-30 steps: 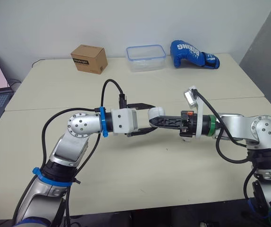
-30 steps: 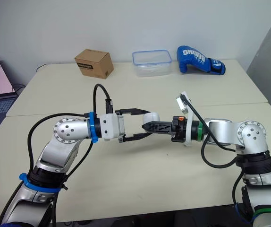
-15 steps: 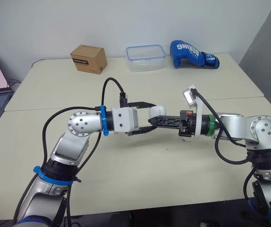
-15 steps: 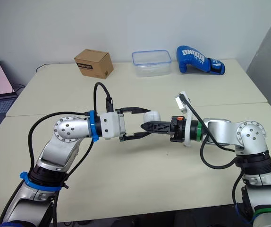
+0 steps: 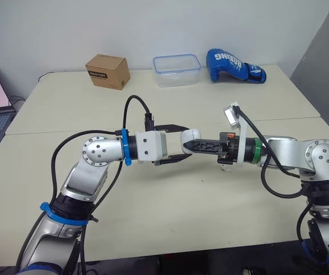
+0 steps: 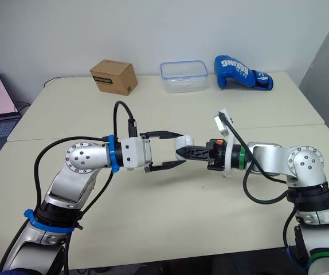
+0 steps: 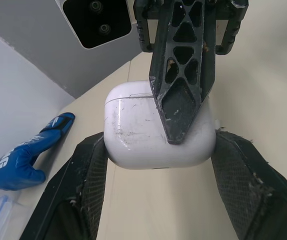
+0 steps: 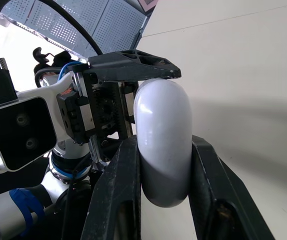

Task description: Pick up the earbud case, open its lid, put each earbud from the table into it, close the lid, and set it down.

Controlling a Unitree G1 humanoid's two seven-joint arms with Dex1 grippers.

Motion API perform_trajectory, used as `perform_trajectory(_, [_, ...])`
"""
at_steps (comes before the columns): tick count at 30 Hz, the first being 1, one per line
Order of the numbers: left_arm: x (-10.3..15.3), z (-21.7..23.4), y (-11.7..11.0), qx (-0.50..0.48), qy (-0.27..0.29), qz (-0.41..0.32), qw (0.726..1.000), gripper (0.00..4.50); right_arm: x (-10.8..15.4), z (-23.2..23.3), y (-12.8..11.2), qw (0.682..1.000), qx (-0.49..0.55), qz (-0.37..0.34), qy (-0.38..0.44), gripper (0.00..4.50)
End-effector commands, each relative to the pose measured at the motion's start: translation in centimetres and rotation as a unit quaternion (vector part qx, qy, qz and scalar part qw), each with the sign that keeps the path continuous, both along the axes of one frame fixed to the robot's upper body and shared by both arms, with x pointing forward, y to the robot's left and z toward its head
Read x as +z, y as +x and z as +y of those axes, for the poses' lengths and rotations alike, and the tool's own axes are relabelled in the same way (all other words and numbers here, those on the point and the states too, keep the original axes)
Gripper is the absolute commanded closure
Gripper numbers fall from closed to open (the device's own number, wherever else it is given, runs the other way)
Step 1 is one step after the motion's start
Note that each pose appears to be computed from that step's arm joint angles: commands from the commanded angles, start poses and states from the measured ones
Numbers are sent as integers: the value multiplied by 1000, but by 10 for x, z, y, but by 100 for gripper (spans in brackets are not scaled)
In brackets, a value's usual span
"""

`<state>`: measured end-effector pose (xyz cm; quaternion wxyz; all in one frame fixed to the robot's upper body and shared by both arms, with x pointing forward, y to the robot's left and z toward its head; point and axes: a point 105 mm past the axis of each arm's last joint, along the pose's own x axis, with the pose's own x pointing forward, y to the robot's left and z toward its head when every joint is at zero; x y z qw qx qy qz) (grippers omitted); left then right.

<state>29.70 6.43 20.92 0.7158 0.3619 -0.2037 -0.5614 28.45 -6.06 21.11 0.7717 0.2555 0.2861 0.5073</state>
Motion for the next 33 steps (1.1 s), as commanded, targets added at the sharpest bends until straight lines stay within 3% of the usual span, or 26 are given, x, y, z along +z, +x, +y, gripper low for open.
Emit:
perform_trajectory(1, [9,-4,-2,-2,-10,-14,1000,179,16,5,-9,999,22,-25,26,369])
perform_trajectory(5, [10,-4,-3,-5,-24,19,1000,179,14,6,-10,999,24,-23,24,369])
perform_trajectory(7, [11,-3,-4,-6,-28,37,999,106,14,6,-10,999,23,-23,23,369])
perform_trajectory(11, [11,-2,-9,-14,-29,64,997,2,13,6,-9,999,19,-21,21,369])
perform_trajectory(15, [9,13,-8,9,-10,99,995,2,11,3,-8,1000,12,-23,8,369])
perform_trajectory(19, [-2,42,-11,38,35,229,972,2,8,-2,-6,997,17,-61,-41,369])
perform_trajectory(23, [-4,60,-5,72,35,304,949,2,4,-4,-4,986,39,-122,-110,369])
perform_trajectory(29, [-4,58,8,112,64,350,928,2,3,-1,-3,939,98,-249,-217,369])
perform_trajectory(33, [-2,48,8,87,84,361,925,2,-4,1,-1,900,139,-308,-277,369])
